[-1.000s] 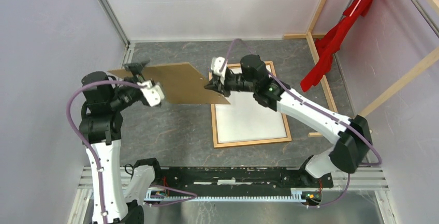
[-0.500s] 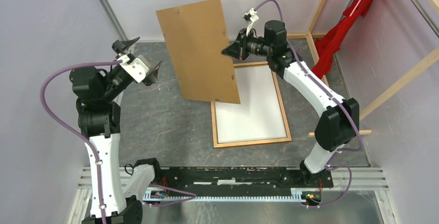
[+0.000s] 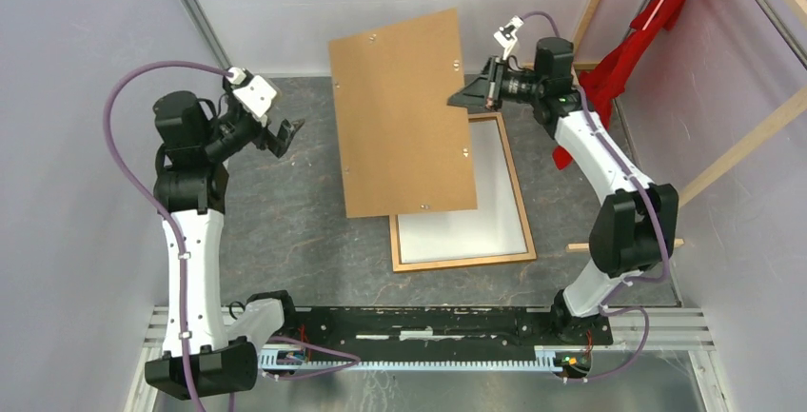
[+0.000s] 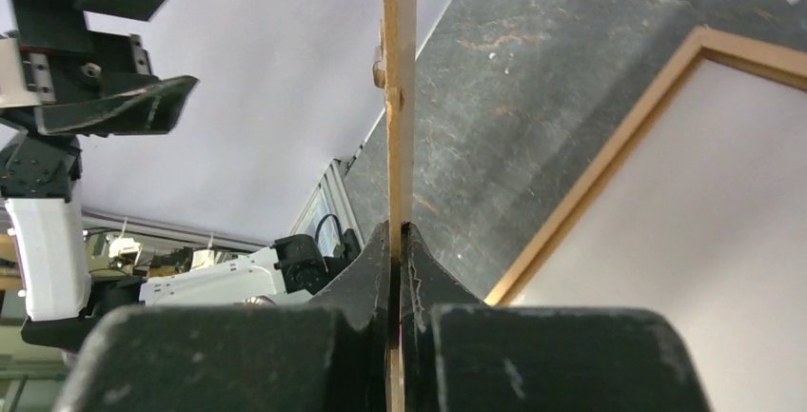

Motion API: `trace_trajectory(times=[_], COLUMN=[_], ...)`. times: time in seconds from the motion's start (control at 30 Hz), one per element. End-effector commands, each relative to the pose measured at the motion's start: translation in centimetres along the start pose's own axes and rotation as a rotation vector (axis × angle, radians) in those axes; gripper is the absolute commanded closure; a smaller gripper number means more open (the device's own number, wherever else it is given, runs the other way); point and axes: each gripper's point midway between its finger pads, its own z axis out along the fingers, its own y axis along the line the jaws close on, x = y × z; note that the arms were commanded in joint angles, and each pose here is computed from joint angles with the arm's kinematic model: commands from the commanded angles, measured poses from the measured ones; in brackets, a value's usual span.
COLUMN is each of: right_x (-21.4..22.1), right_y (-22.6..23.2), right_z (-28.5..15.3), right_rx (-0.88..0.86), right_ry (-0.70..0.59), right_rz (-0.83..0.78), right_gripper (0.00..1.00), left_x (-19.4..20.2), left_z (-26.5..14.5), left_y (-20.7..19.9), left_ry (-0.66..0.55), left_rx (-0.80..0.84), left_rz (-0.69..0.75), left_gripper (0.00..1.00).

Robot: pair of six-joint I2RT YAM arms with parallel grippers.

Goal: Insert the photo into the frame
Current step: Turn over the photo frame item on the photo frame.

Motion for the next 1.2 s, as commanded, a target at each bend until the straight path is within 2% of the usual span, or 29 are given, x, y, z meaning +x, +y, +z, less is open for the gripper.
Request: trace_trajectory(times=[0.0,0.17,0.3,0.33,0.8,1.17], right_x=[0.5,3.0,3.5,3.1,4.6,6.2], right_y=[1.9,-1.1,-2.2,-2.6,-3.9,-3.8], right_z=[-4.1,-7.6,-9.6,-10.6,-12.3,-12.3], right_rx=[-0.006,0.099,0.174,0.185,0.2,0.192], right_ry=[0.0,0.013,0.033,0.003,-0.016,-0.024], right_rz=[-0.059,-0.025,-0.046,-0.036,0.009,0.055], right_gripper=[1.0,1.0,1.0,1.0,1.0,1.0], left_x=[4.1,10.0,12.6,12.9,14.6,15.6], left_z=[-0.1,1.0,1.6,1.6,2.9,3.1], left_y=[-3.0,-5.8,-7.3,-7.6,-11.9,-13.4], left_ry=[0.088,0.168,0.198,0.201,0.203,0.213], left_rx=[0.077,0.157,0.207,0.215,0.359,0.387], left_rz=[-0.039,-0.093,-0.139,-0.141,-0.136,-0.108], left_gripper=[0.0,0.0,0.0,0.0,0.0,0.0])
